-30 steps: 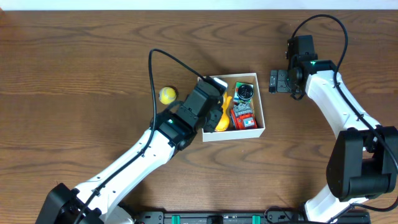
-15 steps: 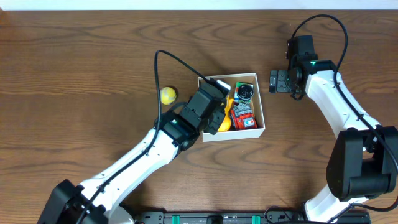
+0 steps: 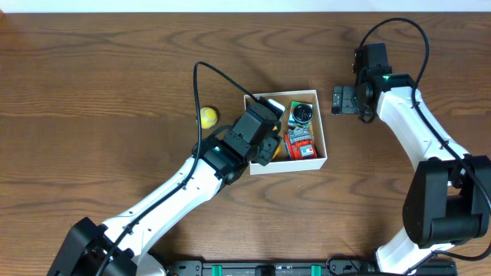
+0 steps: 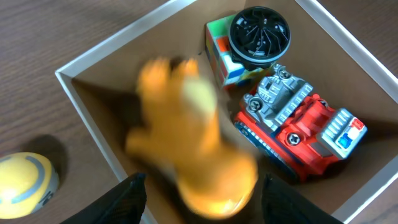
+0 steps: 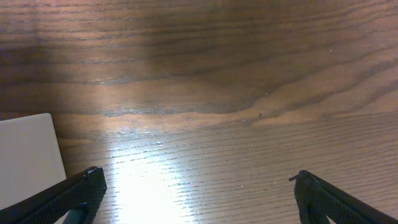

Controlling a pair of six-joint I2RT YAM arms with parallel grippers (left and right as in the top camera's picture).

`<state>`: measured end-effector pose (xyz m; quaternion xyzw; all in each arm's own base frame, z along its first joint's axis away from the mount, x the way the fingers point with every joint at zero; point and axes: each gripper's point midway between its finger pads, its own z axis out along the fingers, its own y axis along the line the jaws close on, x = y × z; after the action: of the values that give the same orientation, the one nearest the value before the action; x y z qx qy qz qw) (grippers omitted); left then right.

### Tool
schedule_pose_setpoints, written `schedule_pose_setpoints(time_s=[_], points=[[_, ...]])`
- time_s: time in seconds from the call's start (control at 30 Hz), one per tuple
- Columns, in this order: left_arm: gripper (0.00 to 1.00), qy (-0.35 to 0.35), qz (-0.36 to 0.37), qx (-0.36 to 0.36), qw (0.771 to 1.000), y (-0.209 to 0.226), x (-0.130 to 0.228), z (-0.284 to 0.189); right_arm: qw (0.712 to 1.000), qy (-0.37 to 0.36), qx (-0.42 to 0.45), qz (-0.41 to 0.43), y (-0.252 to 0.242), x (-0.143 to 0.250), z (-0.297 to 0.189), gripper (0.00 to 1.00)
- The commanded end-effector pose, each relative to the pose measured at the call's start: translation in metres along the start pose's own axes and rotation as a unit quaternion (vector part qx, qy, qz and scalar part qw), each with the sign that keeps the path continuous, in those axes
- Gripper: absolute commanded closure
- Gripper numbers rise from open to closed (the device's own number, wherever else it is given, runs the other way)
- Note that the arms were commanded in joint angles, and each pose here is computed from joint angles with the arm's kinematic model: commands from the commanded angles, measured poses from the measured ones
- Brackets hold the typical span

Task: Pack container

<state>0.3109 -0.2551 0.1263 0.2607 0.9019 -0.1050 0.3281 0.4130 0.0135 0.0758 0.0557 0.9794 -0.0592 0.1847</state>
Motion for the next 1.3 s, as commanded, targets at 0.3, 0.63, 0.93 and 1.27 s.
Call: schedule_pose_setpoints(time_s=[0.3, 0.63, 0.93, 1.27], points=[[0.39, -0.064, -0.054, -0.135, 0.987, 0.05, -0.025, -0.041, 1.0, 0.002, 0.006, 0.011, -0.004, 0.001, 0.002, 0.01], [0.37, -0.055, -0.202, -0.217, 0.953, 0.127, -0.004, -0.068, 1.0, 0.002, 0.006, 0.011, -0.004, 0.001, 0.002, 0.01], [0.36, -0.049, -0.231, -0.248, 0.94, 0.171, 0.001, -0.059, 1.0, 0.002, 0.006, 0.011, -0.004, 0.001, 0.002, 0.01], [0.02, -0.007, -0.159, -0.248, 0.956, 0.177, 0.009, -0.005, 1.0, 0.002, 0.006, 0.011, -0.004, 0.001, 0.002, 0.01]])
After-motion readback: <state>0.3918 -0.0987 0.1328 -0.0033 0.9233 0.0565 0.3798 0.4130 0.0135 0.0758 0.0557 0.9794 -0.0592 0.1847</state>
